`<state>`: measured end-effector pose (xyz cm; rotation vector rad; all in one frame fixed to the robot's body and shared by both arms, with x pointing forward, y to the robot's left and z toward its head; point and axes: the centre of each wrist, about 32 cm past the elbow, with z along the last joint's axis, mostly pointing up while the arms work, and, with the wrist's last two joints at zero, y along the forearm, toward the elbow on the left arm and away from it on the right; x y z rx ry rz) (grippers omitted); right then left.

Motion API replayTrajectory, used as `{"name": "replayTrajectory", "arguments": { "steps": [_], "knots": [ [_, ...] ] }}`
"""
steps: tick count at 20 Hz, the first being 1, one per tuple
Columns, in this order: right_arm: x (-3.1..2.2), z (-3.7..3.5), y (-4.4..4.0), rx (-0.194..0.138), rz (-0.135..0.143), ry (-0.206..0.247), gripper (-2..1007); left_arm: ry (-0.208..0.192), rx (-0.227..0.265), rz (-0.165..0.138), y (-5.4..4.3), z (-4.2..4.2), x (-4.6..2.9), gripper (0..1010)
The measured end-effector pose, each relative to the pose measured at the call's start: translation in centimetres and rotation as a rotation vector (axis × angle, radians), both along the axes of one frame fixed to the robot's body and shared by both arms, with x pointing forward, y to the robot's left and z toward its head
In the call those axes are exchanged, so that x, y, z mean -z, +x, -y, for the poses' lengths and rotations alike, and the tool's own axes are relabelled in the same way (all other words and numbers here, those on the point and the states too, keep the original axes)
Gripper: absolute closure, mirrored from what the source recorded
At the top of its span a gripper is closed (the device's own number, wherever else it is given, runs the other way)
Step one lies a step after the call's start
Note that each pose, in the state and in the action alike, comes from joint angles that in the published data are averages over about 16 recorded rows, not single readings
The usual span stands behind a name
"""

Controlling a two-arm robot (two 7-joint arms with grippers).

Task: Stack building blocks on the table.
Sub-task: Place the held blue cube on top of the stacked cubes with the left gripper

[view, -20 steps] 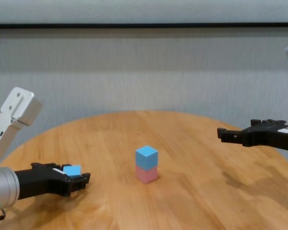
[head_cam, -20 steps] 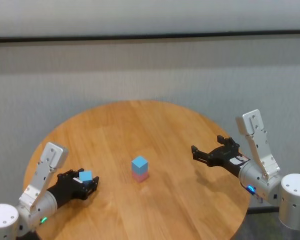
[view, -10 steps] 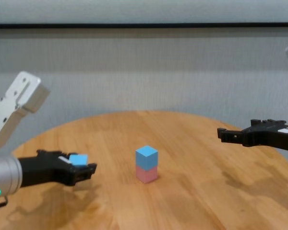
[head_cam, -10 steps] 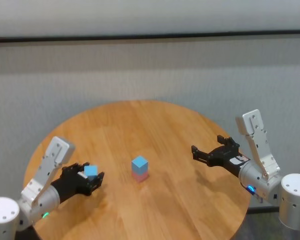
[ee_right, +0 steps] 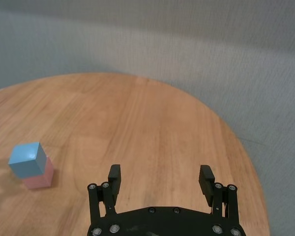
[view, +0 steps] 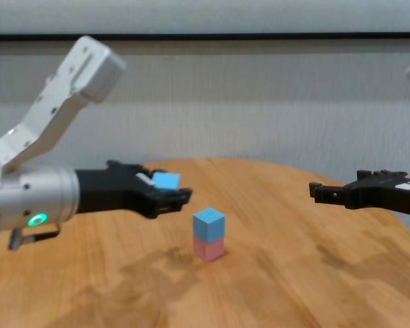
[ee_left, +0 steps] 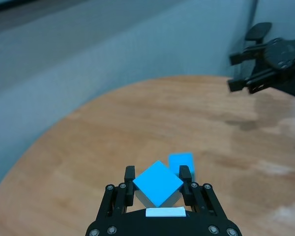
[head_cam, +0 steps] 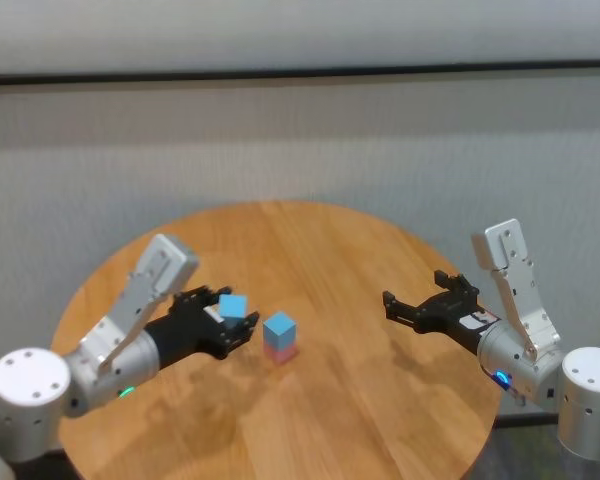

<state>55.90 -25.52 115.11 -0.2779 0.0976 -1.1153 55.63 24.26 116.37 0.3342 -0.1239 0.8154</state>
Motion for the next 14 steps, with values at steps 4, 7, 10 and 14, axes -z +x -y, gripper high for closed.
{"name": "replayTrajectory", "arguments": {
  "steps": [4,7,10,14],
  "knots": [
    [0.00,0.00,0.00,0.000,0.000,0.000,5,0.010,0.045,0.020,0.70,1.12,-0.83,444],
    [0.00,0.00,0.00,0.000,0.000,0.000,5,0.015,0.069,0.027,1.27,1.77,-1.10,444],
    [0.00,0.00,0.00,0.000,0.000,0.000,5,0.016,0.086,0.027,1.93,2.29,-1.14,444],
    [0.00,0.00,0.00,0.000,0.000,0.000,5,0.009,0.097,0.018,2.79,2.79,-1.00,444]
  ]
}}
